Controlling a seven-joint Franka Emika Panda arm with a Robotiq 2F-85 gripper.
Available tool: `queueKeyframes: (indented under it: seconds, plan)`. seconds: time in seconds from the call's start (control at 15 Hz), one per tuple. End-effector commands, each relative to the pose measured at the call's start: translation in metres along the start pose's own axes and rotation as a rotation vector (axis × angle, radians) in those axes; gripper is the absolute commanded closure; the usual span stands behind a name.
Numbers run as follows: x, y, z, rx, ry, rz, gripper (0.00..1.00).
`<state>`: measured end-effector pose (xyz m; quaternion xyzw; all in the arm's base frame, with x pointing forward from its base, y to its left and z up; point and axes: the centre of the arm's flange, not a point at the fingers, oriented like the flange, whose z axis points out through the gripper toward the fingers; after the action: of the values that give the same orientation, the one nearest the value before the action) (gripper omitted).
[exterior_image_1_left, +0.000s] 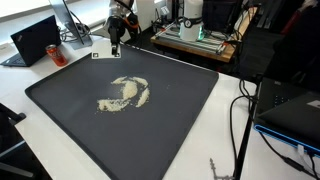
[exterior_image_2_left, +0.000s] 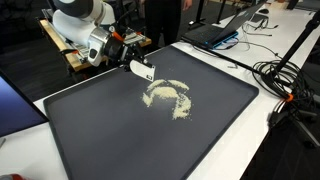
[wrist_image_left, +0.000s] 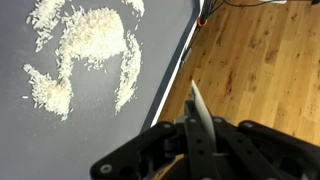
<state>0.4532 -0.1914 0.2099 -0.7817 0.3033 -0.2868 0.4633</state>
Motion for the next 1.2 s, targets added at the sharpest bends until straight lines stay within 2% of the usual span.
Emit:
queueKeyframes:
  seconds: [0.0, 0.6, 1.13]
  plan:
    - [-0.007, -0.012, -0.011, -0.033, -0.034, -0.018, 0.99]
    - [-0.005, -0.019, -0.012, -0.115, -0.162, -0.025, 0.99]
    - [-0.003, -0.027, -0.021, -0.239, -0.221, -0.037, 0.99]
